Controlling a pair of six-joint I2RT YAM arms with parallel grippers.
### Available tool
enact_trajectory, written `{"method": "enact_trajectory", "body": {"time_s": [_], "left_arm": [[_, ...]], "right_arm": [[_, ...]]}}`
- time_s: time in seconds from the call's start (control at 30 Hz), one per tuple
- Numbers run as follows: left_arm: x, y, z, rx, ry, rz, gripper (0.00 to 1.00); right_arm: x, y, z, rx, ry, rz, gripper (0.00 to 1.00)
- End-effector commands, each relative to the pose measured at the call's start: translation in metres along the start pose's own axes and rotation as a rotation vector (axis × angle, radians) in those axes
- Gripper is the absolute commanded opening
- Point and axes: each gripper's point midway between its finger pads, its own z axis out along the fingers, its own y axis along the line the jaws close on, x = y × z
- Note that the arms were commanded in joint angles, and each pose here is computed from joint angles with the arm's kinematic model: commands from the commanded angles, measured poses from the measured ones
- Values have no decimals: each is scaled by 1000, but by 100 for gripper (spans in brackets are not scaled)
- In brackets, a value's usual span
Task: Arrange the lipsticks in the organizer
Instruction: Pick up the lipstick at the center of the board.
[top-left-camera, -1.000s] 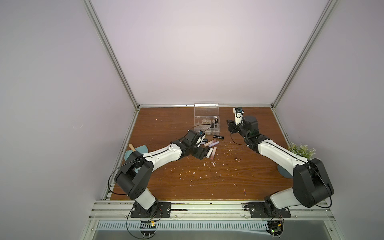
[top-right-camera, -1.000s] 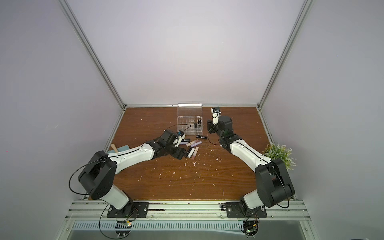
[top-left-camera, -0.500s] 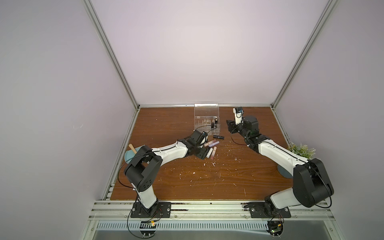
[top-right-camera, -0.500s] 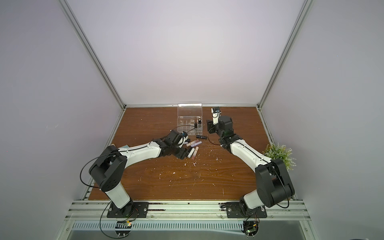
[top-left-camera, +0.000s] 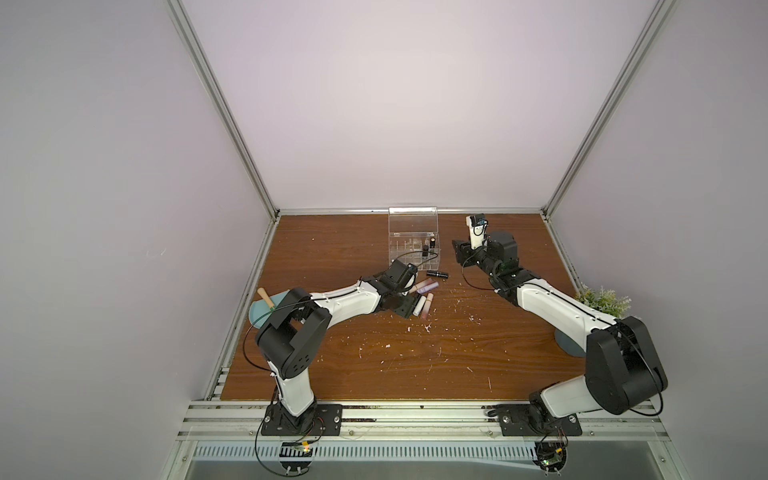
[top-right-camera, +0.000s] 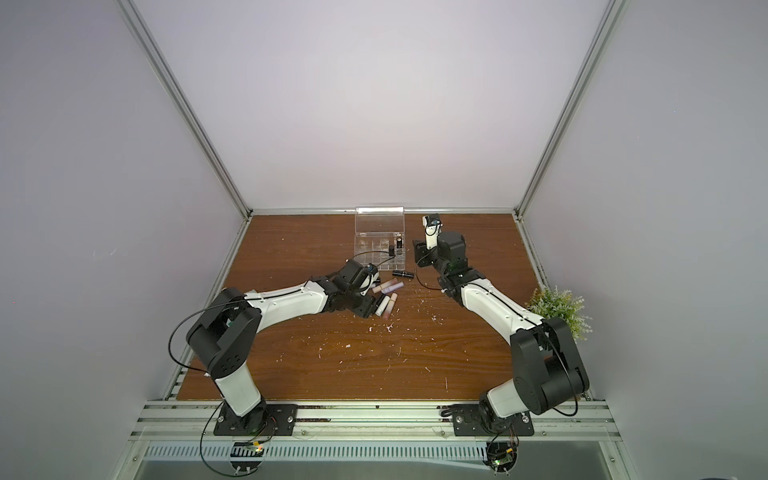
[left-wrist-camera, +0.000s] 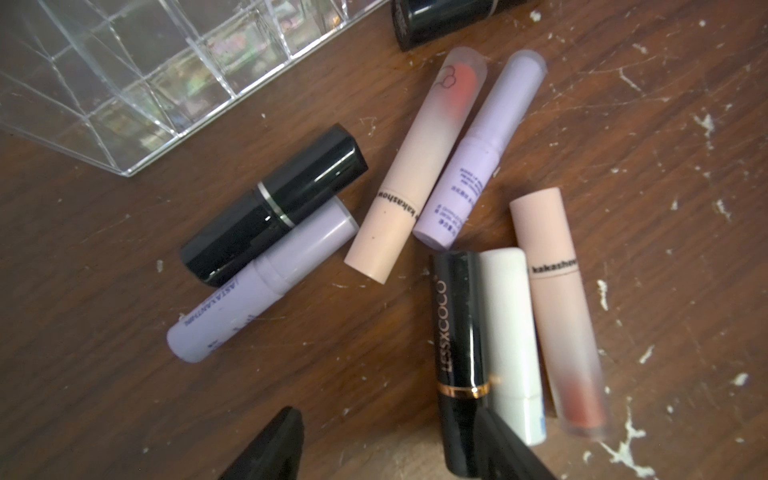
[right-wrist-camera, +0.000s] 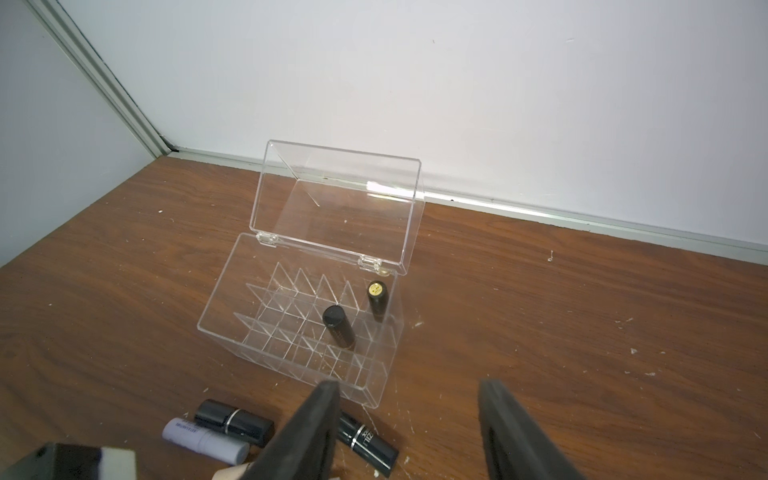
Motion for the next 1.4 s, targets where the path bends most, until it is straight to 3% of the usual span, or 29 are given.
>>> {"method": "enact_trajectory", "body": {"time_s": [0.0,0.6,1.37], "left_arm": [[8,-2,4,-13,39,12,68],[-11,-15,-6,37,-4,14,68],[3,-13,13,6,66,36,61]], "right_arm": [[-14,0,-2,-12,-39,24,59],[-15,-1,-3,-24,-40,38,59],[-15,-5,-3,-22,-39,45,59]]}}
